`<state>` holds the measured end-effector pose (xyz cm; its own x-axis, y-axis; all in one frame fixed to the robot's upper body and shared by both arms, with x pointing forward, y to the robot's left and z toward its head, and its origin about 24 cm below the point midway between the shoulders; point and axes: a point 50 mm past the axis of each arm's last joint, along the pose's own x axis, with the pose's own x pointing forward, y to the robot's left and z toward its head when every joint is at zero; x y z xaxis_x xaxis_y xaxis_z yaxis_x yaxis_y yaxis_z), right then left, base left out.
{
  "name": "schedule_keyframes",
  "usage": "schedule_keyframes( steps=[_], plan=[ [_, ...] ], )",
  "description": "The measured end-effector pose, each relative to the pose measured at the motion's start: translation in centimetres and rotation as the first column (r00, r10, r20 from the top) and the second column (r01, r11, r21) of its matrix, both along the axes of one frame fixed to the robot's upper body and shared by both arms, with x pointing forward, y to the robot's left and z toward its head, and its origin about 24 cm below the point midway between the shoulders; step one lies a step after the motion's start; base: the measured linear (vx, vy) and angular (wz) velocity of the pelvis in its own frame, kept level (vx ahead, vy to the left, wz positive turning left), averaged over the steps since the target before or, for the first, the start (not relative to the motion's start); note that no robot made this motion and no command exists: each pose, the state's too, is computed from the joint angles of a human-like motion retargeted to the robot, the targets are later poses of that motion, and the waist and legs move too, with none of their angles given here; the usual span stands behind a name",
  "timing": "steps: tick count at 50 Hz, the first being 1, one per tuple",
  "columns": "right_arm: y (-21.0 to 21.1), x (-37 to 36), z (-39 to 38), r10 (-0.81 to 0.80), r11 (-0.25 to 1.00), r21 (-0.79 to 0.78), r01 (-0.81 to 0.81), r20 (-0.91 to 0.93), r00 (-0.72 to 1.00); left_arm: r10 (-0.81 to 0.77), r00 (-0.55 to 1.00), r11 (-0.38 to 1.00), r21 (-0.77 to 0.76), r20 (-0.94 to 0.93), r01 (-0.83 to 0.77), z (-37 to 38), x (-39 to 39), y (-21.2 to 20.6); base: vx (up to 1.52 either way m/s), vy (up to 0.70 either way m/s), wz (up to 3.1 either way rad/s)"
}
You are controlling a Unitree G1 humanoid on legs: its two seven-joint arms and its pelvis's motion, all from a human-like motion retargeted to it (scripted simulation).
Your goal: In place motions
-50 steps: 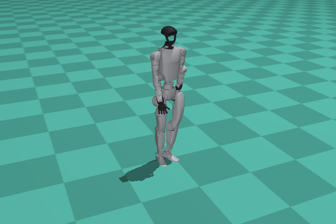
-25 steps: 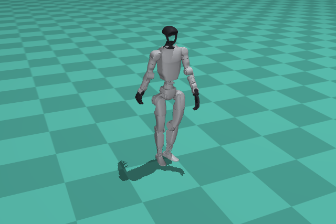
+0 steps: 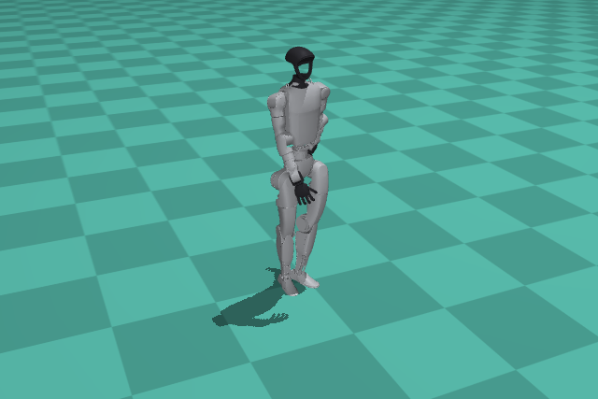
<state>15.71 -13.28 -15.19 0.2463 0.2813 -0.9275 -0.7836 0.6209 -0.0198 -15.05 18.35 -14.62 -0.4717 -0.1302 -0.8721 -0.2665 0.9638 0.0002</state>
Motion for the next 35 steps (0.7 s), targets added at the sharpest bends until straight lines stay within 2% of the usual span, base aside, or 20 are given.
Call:
schedule_keyframes(
  steps=[5,12,16,21,28,35],
  plan=[
    [0.1,-1.0,-0.3,-0.015,0.999,0.03,0.015,-0.021,1.0,0.018,0.999,1.0,0.003,0.028,-0.018,-0.5,1.1,-0.3,0.0,0.0,0.0],
    [-3.0,-8.0,-2.3,-0.027,0.992,-0.126,-0.004,-0.245,0.969,-0.073,0.971,0.997,0.007,0.229,0.073,-2.6,9.0,-1.0,-0.01,-0.03,-0.12],
    [-5.6,-13.9,-2.6,-0.124,0.968,-0.251,0.016,-0.421,0.899,-0.158,0.906,0.987,0.025,0.393,0.161,-3.2,15.6,-0.9,-0.01,-0.05,-2.02],
    [-8.5,-21.0,-1.5,-0.347,0.91,-0.397,0.12,-0.568,0.746,-0.303,0.763,0.947,0.09,0.57,0.309,-2.5,23.5,-0.2,-0.03,-0.03,0.95],
    [-10.7,-27.5,0.6,-0.603,0.779,-0.573,0.253,-0.575,0.553,-0.402,0.546,0.903,0.219,0.735,0.37,-0.3,31.7,-0.6,0.0,0.0,0.0],
    [-10.2,-28.1,0.7,-0.613,0.774,-0.58,0.255,-0.587,0.528,-0.391,0.498,0.903,0.219,0.774,0.369,0.0,32.6,-1.4,0.0,0.0,0.0]
  ],
)
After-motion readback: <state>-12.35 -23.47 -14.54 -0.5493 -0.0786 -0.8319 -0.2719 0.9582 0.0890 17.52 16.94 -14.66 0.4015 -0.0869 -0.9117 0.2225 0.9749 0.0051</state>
